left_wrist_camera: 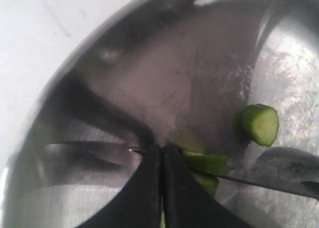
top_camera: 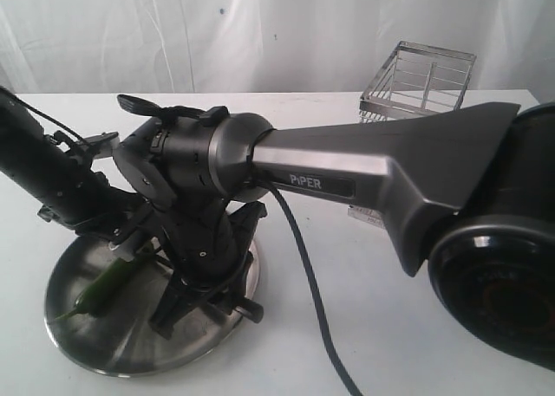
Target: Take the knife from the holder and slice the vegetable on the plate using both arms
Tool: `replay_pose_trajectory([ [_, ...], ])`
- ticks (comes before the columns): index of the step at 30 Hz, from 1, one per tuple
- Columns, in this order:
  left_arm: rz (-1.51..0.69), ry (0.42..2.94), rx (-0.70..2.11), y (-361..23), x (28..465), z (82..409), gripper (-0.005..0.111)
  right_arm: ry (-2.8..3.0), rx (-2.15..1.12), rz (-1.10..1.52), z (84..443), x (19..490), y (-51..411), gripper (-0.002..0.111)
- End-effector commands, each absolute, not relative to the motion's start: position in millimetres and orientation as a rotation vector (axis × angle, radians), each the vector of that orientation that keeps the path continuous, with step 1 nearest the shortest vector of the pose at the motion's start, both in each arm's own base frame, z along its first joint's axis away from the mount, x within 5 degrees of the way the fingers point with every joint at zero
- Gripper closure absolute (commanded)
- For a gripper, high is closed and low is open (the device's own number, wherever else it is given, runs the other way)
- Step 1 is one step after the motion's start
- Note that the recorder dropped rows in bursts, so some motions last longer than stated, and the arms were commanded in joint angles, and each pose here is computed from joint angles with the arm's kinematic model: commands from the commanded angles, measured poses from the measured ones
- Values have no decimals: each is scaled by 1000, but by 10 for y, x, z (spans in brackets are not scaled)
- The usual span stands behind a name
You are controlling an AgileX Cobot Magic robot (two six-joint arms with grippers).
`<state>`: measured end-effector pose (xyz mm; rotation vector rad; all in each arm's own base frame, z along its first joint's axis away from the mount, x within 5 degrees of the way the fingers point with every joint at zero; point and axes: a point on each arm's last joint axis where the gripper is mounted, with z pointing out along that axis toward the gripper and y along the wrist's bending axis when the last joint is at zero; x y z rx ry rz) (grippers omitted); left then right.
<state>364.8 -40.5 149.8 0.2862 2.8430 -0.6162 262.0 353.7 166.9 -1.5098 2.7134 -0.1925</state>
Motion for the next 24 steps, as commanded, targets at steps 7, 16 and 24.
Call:
replay_pose_trajectory([
  [7,-602,2748,333,-438,3536,1936,107,2652,-1523,-240,1703,2685,3525,107],
  [16,-612,2710,351,-450,3474,2127,107,2618,-1469,-296,1827,2753,3462,107],
  [24,-674,2715,384,-483,3379,2255,107,2692,-1432,-91,1949,2637,3512,107],
])
